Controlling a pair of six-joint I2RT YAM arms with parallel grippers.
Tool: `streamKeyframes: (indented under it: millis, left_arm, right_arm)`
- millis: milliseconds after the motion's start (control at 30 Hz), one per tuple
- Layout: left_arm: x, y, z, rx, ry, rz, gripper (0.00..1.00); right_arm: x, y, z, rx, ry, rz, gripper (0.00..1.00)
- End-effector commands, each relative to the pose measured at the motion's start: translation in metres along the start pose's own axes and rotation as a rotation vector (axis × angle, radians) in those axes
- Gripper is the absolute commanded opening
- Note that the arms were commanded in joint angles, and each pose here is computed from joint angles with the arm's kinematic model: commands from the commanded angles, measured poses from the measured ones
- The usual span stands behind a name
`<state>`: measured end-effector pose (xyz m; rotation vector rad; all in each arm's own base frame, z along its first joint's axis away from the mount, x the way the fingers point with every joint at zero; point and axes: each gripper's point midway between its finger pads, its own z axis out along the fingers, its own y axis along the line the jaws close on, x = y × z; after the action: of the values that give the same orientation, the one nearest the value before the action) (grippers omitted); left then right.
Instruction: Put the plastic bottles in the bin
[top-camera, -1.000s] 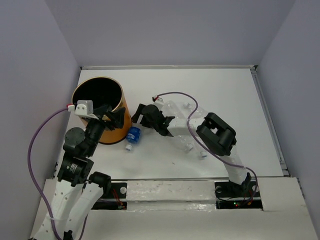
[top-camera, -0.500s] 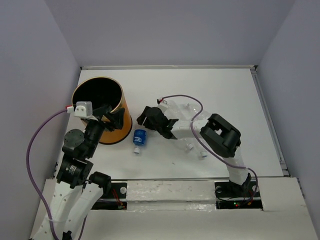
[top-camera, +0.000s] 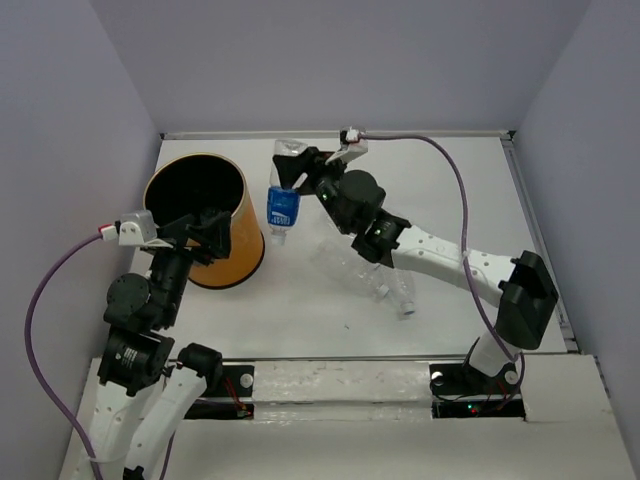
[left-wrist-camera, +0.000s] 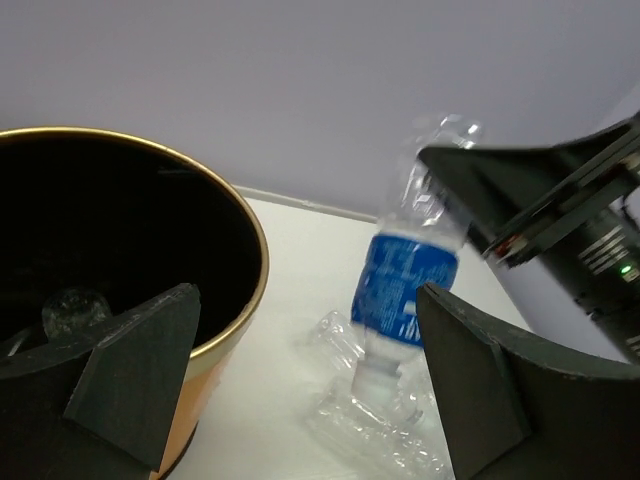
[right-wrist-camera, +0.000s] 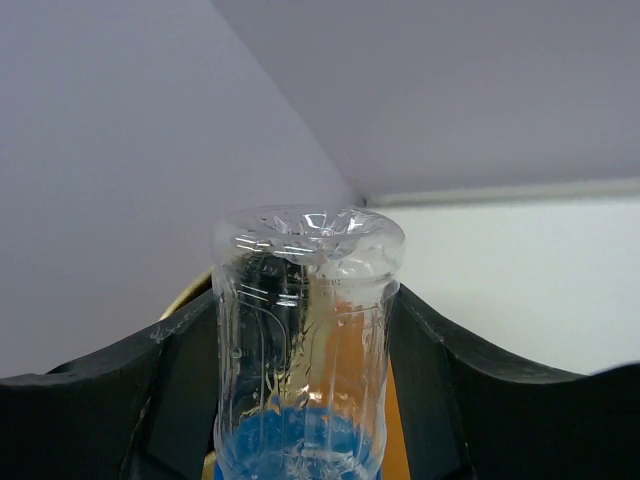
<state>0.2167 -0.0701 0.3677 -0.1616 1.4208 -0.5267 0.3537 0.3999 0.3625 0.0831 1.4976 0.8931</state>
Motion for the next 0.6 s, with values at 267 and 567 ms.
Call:
streamKeyframes:
  millis: [267,567]
  left_arm:
    - [0.022,0.041,-0.052,-0.241,0.083,-0.199,0.99]
    - [0.098,0.019,-0.062,-0.111,0.395,-0.245,0.99]
  right_arm:
    - [-0.108,0.142,0.090,-0.312,-0.352,-0.199,0.31]
    - [-0.009,0.149,0.120,-0.467,-0.164,-0.211,0.37]
